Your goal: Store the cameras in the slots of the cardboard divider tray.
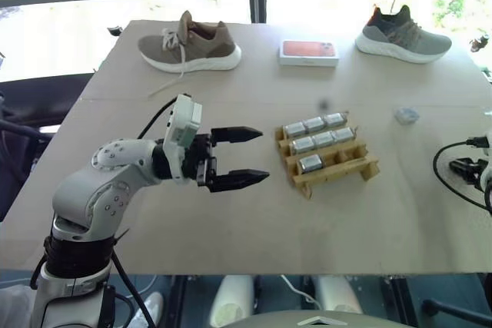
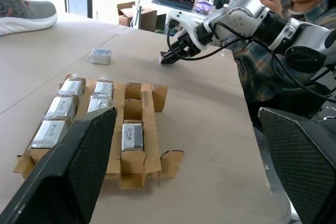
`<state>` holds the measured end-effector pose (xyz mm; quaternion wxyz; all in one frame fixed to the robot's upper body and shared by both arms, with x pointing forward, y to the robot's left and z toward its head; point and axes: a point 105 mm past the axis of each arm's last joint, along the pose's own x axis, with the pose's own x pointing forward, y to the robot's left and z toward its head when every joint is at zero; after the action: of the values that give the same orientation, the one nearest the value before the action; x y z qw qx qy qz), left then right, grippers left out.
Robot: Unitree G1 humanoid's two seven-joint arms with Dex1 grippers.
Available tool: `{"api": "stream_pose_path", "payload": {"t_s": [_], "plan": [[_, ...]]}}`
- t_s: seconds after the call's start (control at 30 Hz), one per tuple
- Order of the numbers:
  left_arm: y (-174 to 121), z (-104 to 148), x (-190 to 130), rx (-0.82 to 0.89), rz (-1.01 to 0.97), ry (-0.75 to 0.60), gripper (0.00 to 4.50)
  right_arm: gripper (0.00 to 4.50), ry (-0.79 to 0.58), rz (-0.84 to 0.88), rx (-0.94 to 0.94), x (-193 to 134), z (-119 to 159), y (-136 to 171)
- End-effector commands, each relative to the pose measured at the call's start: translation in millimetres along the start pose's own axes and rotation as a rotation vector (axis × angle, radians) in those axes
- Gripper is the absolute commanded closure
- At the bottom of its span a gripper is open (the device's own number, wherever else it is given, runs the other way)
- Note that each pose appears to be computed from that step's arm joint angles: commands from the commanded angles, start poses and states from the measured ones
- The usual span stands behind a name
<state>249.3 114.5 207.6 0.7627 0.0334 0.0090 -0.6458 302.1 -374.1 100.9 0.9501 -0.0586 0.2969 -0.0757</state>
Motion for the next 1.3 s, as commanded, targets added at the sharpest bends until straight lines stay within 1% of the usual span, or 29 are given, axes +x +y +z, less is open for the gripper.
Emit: {"api": "stream_pose_path", "payload": {"t_s": [0.03, 0.07, 0.1, 0.17, 0.2, 0.27, 0.3, 0.37, 0.4, 0.43, 0.5, 0.57, 0.63, 0.8, 0.93, 1.3], "plan": [[-2.2, 8.1, 2.5, 0.036, 0.018, 0.000, 0.00, 2.52, -0.021, 0.010, -0.050, -6.5, 7.7, -2.4], [-0.2, 7.0, 3.2, 0.028, 0.037, 0.005, 0.00, 2.52, -0.027, 0.012, -0.061, -8.2, 8.8, -1.9], [3.4, 7.0, 5.4, 0.006, 0.075, 0.003, 0.00, 2.52, -0.068, 0.037, -0.120, -14.5, 16.5, 3.5], [4.2, 6.5, 9.9, -0.100, 0.096, 0.016, 0.00, 2.52, -0.199, 0.125, -0.233, -32.2, 41.0, 26.5], [4.9, 5.9, 12.3, -0.120, 0.112, 0.046, 0.00, 2.52, -0.250, 0.175, -0.260, -41.9, 51.1, 39.5], [8.2, 7.1, 18.1, -0.245, 0.114, 0.084, 0.00, 2.52, -0.395, 0.310, -0.408, -70.1, 76.5, 80.3], [7.4, 9.6, 22.3, -0.325, 0.069, 0.092, 0.00, 2.52, -0.468, 0.395, -0.483, -86.7, 86.1, 105.4], [13.5, 16.0, 31.3, -0.441, 0.040, 0.068, 0.00, 2.52, -0.592, 0.548, -0.641, -117.0, 96.8, 152.1], [19.6, 14.9, 38.4, -0.502, 0.047, 0.075, 0.00, 2.52, -0.645, 0.625, -0.746, -130.5, 97.1, 178.1], [25.6, 17.1, 45.4, -0.543, 0.057, 0.060, 0.00, 2.52, -0.682, 0.672, -0.845, -139.1, 94.8, 196.6], [32.9, 22.9, 54.2, -0.621, 0.052, 0.027, 0.00, 2.52, -0.728, 0.711, -0.983, -146.4, 90.0, 216.3], [37.1, 26.4, 60.5, -0.679, 0.042, 0.032, 0.00, 2.52, -0.770, 0.717, -1.096, -146.1, 88.2, 229.4], [38.0, 26.8, 63.8, -0.701, 0.043, 0.051, 0.00, 2.52, -0.809, 0.716, -1.174, -144.9, 89.0, 238.1], [35.1, 18.7, 67.9, -0.697, 0.069, 0.122, 0.00, 2.52, -0.850, 0.721, -1.173, -144.7, 95.6, 248.0], [35.8, 18.7, 77.0, -0.706, 0.073, 0.104, 0.00, 2.52, -0.888, 0.725, -1.180, -152.1, 101.5, 256.5], [38.0, 21.2, 91.6, -0.699, 0.089, 0.083, 0.00, 2.52, -0.924, 0.754, -1.171, -159.7, 104.0, 269.8]]}}
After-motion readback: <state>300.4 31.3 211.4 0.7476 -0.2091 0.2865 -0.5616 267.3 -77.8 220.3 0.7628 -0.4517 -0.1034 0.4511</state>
